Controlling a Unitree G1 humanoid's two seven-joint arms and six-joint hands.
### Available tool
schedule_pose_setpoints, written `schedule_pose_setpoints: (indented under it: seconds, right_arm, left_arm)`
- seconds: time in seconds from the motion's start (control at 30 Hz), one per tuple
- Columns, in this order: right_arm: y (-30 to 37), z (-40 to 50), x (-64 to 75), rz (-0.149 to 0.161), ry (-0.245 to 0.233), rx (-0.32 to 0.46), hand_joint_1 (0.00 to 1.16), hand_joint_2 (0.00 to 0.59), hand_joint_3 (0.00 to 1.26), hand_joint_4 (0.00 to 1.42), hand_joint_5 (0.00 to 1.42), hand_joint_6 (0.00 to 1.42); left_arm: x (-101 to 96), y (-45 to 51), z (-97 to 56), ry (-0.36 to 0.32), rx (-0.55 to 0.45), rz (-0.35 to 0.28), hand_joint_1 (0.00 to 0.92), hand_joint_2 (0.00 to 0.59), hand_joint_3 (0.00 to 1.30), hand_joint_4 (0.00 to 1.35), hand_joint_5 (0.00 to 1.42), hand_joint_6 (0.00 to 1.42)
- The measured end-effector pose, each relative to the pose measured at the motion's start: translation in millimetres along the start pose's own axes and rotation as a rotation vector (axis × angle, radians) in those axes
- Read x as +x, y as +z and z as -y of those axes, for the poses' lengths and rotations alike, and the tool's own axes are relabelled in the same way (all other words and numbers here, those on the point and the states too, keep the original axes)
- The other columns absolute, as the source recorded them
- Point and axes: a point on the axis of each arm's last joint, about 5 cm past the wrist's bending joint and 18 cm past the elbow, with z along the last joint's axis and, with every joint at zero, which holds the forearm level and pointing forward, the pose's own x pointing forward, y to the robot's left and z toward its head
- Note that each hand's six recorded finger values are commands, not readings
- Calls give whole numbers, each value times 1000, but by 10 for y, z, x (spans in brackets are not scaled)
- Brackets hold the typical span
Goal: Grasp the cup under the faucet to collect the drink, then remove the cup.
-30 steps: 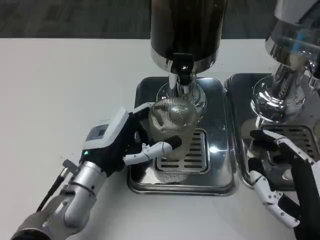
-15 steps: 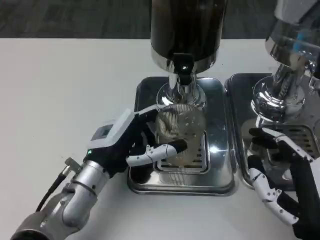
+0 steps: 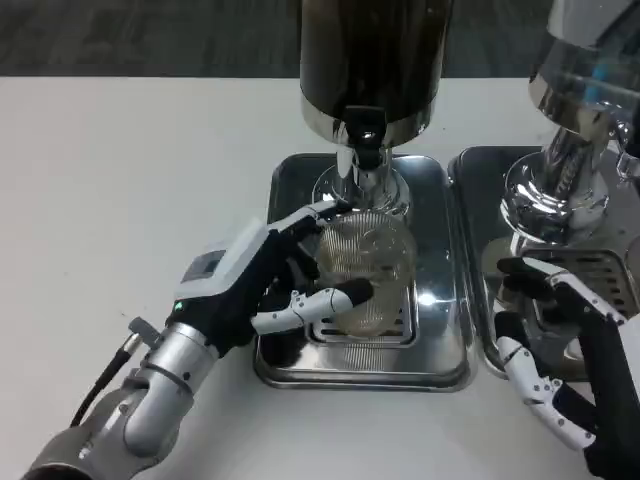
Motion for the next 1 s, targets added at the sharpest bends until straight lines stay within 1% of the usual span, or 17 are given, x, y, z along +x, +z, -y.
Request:
schedule_pose_setpoints:
  seconds: [0.13, 0.2, 0.3, 0.47, 0.53, 0.6, 0.7, 0.8, 0.83, 0.9, 0.93, 0.97, 1.0]
  right_arm:
    - [0, -2, -2, -1, 1, 1, 352, 437, 359, 376, 356, 469]
    - [-1, -3, -2, -2, 1, 2, 352, 437, 360, 376, 356, 469]
    - [-1, -3, -2, -2, 1, 3, 352, 437, 360, 376, 356, 469]
    - [0, -6, -4, -2, 2, 5, 352, 437, 360, 376, 356, 469]
    - [4, -10, -5, -1, 2, 8, 352, 437, 360, 376, 356, 469]
    - [9, -17, -7, 0, 0, 13, 352, 437, 360, 376, 356, 469]
    - [18, -30, -11, -3, -9, 23, 352, 437, 360, 376, 356, 469]
    - [32, -44, -5, -4, -16, 36, 352, 437, 360, 376, 356, 469]
    - [36, -47, -2, -2, -18, 38, 352, 437, 360, 376, 356, 469]
    - [42, -53, 7, 2, -18, 41, 352, 437, 360, 376, 356, 469]
    - [47, -57, 13, 5, -17, 42, 352, 437, 360, 376, 356, 469]
    - [56, -65, 18, 8, -18, 46, 352, 437, 360, 376, 356, 469]
    - [59, -68, 20, 10, -17, 47, 352, 437, 360, 376, 356, 469]
  left_arm:
    - [-7, -30, -41, 9, 19, -27, 32, 71, 124, 144, 430, 489]
    - [-6, -35, -49, 11, 25, -35, 32, 71, 124, 141, 414, 472]
    - [1, -36, -63, 15, 32, -38, 32, 70, 124, 141, 410, 466]
    - [-12, -65, -133, 32, 55, -52, 20, 71, 125, 144, 399, 456]
    - [-40, -84, -163, 43, 61, -58, 19, 71, 130, 160, 398, 455]
    - [-107, -126, -212, 62, 70, -72, 18, 70, 148, 185, 398, 455]
    - [-233, -186, -306, 100, 99, -83, 17, 70, 152, 200, 398, 455]
    - [-361, -217, -451, 155, 152, -69, 11, 75, 162, 222, 398, 455]
    - [-422, -221, -536, 191, 177, -58, 2, 84, 173, 251, 398, 455]
    - [-468, -222, -624, 226, 198, -51, 0, 92, 199, 305, 406, 455]
    - [-501, -221, -677, 251, 198, -50, 0, 96, 232, 327, 416, 444]
    - [-555, -225, -792, 302, 189, -48, 0, 101, 274, 360, 426, 437]
    - [-571, -226, -868, 328, 183, -47, 0, 110, 313, 385, 431, 434]
